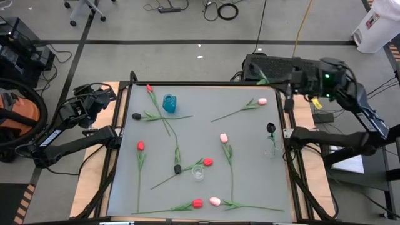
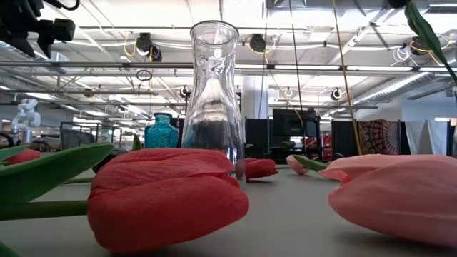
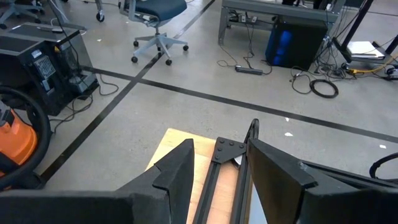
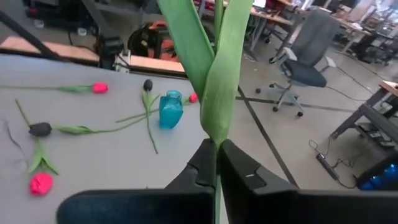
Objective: Sort flowers into vase by color
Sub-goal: Put the black flower into the right transparent vase
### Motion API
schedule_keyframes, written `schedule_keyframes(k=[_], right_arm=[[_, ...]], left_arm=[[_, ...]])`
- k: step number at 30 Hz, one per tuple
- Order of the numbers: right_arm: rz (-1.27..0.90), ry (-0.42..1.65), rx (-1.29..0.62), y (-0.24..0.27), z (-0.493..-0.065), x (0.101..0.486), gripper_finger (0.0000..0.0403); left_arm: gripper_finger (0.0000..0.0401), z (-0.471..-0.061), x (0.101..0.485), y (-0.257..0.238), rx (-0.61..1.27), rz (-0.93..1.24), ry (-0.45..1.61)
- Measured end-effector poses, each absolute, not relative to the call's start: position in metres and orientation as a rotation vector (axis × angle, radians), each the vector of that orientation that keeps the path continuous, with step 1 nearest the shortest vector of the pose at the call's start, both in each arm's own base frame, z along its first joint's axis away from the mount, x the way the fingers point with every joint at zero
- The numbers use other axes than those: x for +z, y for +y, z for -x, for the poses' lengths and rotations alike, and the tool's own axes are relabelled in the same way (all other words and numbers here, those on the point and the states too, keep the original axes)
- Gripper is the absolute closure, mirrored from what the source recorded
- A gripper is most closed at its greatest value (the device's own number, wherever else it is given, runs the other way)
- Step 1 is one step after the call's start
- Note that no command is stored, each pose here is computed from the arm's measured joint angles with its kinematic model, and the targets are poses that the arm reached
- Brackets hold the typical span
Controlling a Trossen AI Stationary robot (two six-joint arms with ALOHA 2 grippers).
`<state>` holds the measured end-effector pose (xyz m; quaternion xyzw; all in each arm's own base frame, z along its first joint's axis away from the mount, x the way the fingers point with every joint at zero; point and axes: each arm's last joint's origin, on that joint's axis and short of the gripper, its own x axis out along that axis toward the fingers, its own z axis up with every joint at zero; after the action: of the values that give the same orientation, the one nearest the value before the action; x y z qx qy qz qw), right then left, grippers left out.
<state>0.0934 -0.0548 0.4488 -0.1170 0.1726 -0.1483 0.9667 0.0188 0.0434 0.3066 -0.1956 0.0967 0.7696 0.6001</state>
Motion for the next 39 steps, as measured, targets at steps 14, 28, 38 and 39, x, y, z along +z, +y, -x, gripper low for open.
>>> schedule_keyframes(k=[14,28,38,39], right_arm=[[0.185,0.235,-0.44,-0.009,-0.02,0.449,0.0403],[0.049,0.052,-0.509,0.019,0.022,0.408,0.0403],[-0.084,-0.126,-0.375,0.018,0.014,0.351,0.0403],[-0.105,-0.145,-0.35,0.018,0.013,0.346,0.0403]], left_arm=[[0.0244,-0.019,0.307,0.043,1.784,0.453,0.224],[0.0244,-0.019,0.307,0.043,1.785,0.453,0.224],[0.0244,-0.019,0.307,0.043,1.784,0.453,0.225],[0.0244,-0.019,0.307,0.043,1.784,0.453,0.224]])
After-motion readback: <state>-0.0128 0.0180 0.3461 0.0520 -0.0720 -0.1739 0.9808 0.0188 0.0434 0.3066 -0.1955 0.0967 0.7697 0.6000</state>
